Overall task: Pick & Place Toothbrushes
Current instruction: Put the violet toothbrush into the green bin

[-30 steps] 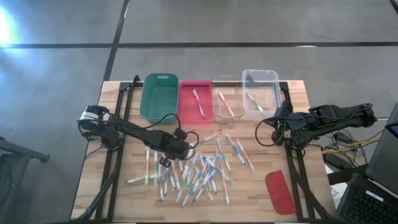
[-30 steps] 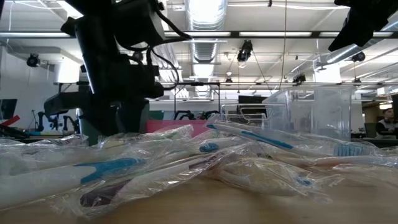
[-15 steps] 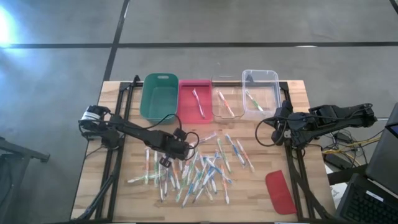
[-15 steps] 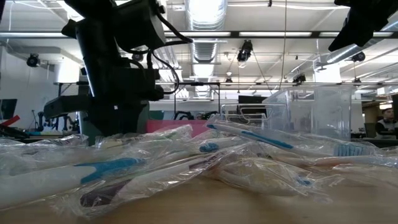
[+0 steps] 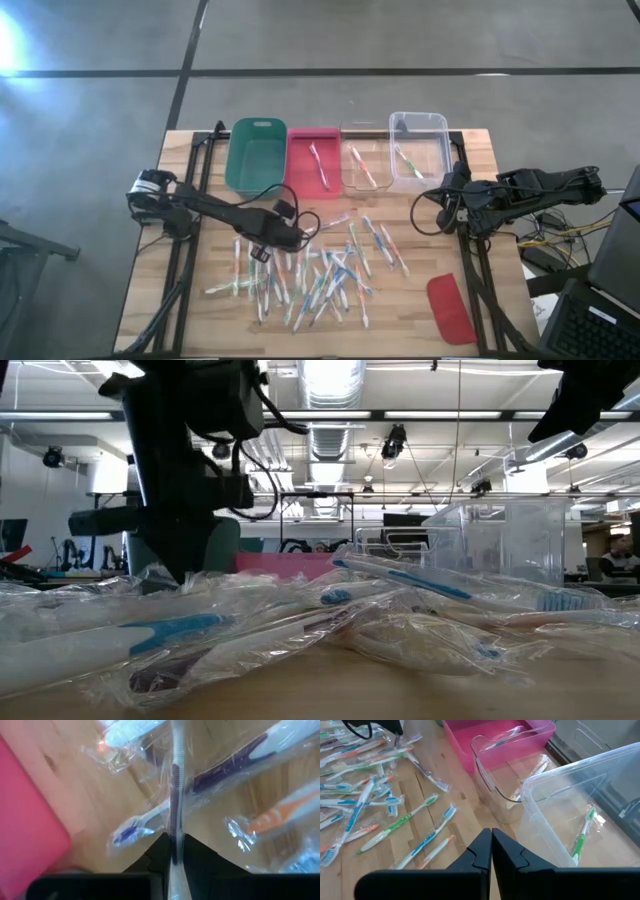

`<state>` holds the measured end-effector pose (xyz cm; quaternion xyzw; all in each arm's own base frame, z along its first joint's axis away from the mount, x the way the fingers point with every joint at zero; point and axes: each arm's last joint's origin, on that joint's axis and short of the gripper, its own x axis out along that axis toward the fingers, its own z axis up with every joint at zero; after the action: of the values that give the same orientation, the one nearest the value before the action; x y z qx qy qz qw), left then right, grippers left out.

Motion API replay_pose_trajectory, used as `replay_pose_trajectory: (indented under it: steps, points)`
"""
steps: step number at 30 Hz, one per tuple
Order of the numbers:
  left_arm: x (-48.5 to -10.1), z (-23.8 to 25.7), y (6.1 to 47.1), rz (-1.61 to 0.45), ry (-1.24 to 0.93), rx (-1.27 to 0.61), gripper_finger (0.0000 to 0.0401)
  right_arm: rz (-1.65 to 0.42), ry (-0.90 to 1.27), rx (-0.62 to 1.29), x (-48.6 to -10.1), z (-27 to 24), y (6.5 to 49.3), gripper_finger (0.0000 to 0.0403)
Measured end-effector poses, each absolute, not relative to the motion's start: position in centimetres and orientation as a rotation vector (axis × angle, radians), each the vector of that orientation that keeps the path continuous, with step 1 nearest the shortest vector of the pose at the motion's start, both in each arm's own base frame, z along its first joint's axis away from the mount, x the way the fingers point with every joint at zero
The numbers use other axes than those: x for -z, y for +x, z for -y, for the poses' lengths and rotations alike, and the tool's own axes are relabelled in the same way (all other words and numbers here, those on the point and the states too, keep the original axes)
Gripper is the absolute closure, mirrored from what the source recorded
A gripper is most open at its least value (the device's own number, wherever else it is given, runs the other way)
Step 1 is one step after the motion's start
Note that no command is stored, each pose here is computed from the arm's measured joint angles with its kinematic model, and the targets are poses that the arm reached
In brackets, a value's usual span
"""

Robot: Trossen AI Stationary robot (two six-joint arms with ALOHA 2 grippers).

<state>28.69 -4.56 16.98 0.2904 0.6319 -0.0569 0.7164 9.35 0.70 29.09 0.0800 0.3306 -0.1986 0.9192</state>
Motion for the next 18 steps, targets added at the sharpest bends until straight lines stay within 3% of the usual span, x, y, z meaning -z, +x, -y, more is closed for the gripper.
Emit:
replay_pose_trajectory:
  steps: [10, 18]
  points:
    - [-22.0, 6.2, 28.9, -1.49, 0.813, 0.182, 0.036, -0.68, 0.164, 0.409, -29.1, -0.7, 9.3, 0.0394]
    - [-26.5, 7.3, 29.7, -1.379, 1.18, -0.116, 0.0361, -0.68, 0.164, 0.409, -29.1, -0.7, 9.3, 0.0394]
